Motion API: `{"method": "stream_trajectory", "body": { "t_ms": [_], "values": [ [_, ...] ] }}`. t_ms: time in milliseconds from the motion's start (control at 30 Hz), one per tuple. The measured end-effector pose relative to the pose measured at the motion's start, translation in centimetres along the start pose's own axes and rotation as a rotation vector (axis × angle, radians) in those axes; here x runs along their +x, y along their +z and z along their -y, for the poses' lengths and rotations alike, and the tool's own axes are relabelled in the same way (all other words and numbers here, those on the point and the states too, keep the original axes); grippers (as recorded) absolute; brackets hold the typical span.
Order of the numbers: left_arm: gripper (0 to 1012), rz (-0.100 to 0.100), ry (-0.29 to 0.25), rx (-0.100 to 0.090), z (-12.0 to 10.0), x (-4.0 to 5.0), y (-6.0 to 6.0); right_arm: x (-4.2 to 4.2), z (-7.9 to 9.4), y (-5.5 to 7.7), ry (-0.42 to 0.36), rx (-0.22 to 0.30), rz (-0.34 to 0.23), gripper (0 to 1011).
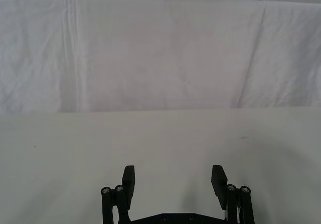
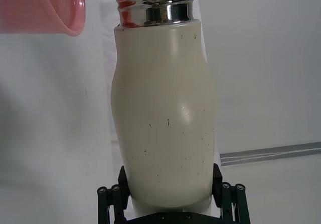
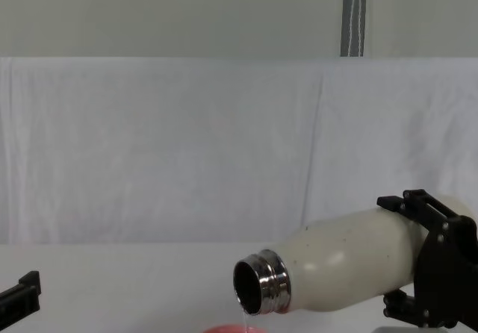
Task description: Grasp the thermos with one hand and pour water into the cup lid.
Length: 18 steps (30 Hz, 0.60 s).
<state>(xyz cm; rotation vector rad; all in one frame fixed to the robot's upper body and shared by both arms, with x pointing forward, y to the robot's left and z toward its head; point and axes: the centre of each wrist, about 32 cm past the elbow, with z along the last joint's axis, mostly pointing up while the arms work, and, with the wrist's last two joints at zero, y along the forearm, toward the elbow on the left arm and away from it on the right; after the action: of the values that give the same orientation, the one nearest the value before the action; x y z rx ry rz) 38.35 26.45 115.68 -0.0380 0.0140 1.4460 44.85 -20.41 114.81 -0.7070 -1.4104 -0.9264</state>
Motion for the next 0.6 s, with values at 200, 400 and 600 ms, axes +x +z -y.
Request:
{"method": "stream_trajectory", "body": {
  "t_ms": [200, 400, 600],
  "values": [
    [1001, 0.000, 0.000, 0.000, 0.00, 0.00, 0.00, -0.04, 0.01, 0.00, -0.001, -0.001, 0.000, 953],
    [1001, 0.000, 0.000, 0.000, 0.00, 0.00, 0.00, -0.07, 0.03, 0.02, -0.004, -0.001, 0.002, 953],
    [1001, 0.000, 0.000, 0.000, 0.00, 0.00, 0.00, -0.10, 0.08, -0.01, -0.003, -0.001, 0.003, 953]
  ]
}}
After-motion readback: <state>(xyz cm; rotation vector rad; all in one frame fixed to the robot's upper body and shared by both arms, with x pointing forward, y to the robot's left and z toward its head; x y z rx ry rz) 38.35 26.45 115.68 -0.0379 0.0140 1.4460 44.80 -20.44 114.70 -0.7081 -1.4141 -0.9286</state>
